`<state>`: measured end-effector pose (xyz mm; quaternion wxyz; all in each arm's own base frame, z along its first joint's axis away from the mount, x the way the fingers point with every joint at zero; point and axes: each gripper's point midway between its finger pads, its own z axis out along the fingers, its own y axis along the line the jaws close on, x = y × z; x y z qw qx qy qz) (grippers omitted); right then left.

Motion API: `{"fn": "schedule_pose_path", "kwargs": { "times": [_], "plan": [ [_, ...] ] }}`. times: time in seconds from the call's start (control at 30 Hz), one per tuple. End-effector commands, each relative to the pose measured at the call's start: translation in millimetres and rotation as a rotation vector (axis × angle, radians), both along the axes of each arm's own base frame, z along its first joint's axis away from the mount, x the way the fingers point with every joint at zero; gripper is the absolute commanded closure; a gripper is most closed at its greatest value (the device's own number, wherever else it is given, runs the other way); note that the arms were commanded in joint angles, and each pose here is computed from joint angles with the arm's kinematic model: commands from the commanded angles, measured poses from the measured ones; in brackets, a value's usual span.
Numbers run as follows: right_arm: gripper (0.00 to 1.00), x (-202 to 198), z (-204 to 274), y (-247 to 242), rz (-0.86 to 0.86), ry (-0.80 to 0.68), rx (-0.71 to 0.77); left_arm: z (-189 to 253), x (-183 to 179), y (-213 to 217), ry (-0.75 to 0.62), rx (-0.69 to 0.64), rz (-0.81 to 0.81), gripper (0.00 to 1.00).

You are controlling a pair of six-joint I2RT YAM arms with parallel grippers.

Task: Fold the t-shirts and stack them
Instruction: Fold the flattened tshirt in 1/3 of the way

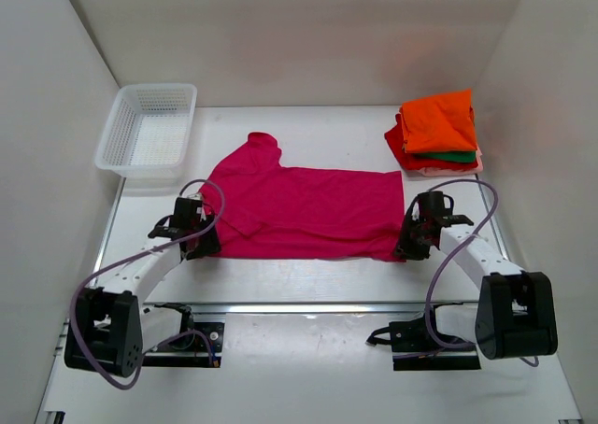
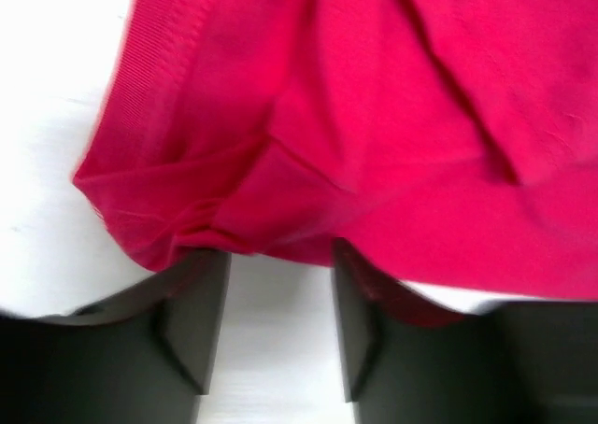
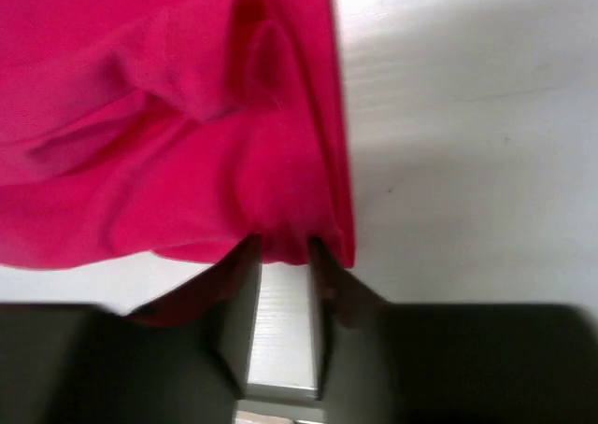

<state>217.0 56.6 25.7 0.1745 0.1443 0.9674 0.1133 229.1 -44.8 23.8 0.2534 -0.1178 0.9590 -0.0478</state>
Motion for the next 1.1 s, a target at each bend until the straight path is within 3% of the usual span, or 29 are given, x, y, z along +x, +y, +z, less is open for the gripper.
{"fn": "schedule_pose_path", "kwargs": {
  "times": [0.0,0.07,0.13,0.23,0.53,0.7,0.9,1.0,1.07],
  "plan": [
    [0.95,-2.1,-6.5,-8.7,0.018,0.022,-0.053,0.6,17.9,19.8,-0.023,0.054,0.048,0.57],
    [0.99,-6.0,-8.5,-12.2,0.038,0.039,-0.079,-5.5,21.1,23.0,0.002,0.047,0.061,0.65],
    [1.00,-7.5,-8.6,-15.9,0.020,0.052,-0.087,-10.6,23.9,28.5,0.028,0.059,0.072,0.84],
    [1.00,-4.8,-3.2,-16.0,0.034,0.055,-0.076,-12.7,22.8,34.8,0.048,0.079,0.086,1.00],
    [1.00,-6.9,-0.1,-58.7,0.025,0.128,-0.174,7.1,21.0,36.3,0.005,0.092,0.079,1.00],
    [1.00,-7.6,5.8,-73.0,0.029,0.128,-0.168,20.8,10.1,19.9,0.005,0.022,0.042,1.00],
    [1.00,-10.6,5.0,-51.9,0.131,0.182,-0.166,31.3,-8.7,-24.4,0.043,-0.143,-0.062,0.99],
    [1.00,-8.3,9.7,-45.0,0.153,0.169,-0.150,29.7,-19.1,-25.6,0.057,-0.160,-0.078,0.89],
    [1.00,1.5,25.4,-40.8,0.154,0.098,-0.144,37.0,-16.7,-20.8,0.012,-0.164,-0.064,0.69]
  ]
}}
